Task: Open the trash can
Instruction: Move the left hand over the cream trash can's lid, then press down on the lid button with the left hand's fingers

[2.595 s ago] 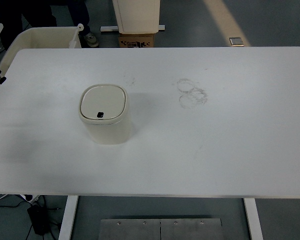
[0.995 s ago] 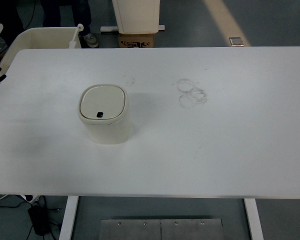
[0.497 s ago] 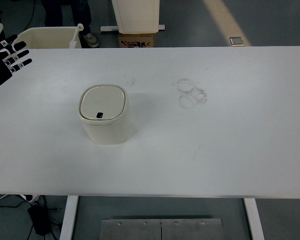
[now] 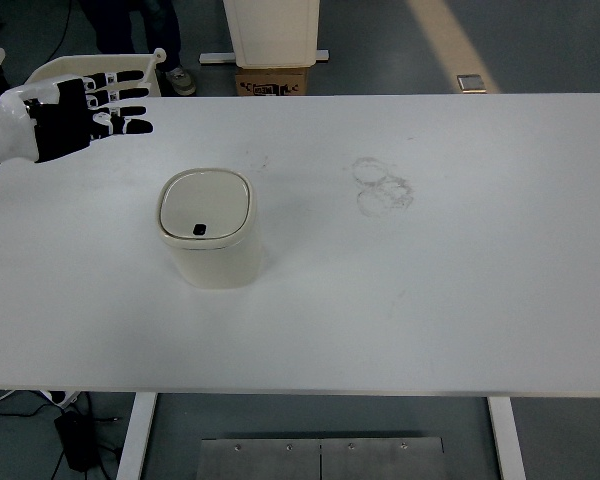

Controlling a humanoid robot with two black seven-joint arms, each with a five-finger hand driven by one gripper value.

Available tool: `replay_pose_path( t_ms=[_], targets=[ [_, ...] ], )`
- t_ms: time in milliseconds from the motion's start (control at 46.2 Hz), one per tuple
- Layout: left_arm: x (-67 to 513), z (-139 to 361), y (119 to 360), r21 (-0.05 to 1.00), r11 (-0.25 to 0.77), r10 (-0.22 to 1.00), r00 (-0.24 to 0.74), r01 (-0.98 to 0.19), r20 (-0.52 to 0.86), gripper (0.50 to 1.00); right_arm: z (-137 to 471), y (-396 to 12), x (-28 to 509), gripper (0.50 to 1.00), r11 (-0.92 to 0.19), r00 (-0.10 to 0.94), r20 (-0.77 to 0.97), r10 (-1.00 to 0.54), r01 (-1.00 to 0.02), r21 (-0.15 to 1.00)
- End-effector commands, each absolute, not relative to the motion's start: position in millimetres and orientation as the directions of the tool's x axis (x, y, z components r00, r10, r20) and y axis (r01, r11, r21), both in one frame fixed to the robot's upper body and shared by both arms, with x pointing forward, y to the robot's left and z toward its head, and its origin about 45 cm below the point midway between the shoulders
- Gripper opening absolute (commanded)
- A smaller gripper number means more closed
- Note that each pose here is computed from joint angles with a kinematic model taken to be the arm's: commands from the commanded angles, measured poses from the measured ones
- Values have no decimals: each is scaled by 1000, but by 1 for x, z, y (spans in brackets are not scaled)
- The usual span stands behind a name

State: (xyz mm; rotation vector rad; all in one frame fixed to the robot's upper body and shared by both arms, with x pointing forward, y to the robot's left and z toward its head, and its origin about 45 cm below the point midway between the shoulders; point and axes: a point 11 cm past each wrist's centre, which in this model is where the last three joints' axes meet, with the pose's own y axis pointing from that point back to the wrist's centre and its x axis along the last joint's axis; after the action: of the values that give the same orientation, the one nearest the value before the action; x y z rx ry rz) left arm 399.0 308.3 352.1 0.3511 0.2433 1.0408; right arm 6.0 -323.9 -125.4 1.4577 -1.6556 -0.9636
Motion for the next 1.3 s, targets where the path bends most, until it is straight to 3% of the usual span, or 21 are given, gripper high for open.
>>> replay_pose_path(
  t_ms=[0, 368, 605, 1016, 1276],
  targets=[
    [394, 352, 299, 409, 478, 849, 528, -778, 13, 1000, -125, -324, 6, 991, 82, -103, 38, -994, -458, 885],
    [387, 375, 265, 479, 566, 676, 710, -672, 198, 1000, -125, -324, 6, 991, 82, -103, 38, -994, -458, 885],
    [370, 372, 249, 579, 604, 489, 828, -548, 274, 1000, -125, -324, 7, 991, 82, -103, 38, -994, -459, 885],
    [359, 370, 246, 665, 602, 293, 897, -442, 330, 1000, -125, -324, 8, 991, 81, -103, 38, -994, -460, 884],
    [358, 357, 248, 688, 585, 276, 904, -428, 327, 1000, -125, -324, 9, 991, 81, -102, 38, -994, -462, 883]
  ],
)
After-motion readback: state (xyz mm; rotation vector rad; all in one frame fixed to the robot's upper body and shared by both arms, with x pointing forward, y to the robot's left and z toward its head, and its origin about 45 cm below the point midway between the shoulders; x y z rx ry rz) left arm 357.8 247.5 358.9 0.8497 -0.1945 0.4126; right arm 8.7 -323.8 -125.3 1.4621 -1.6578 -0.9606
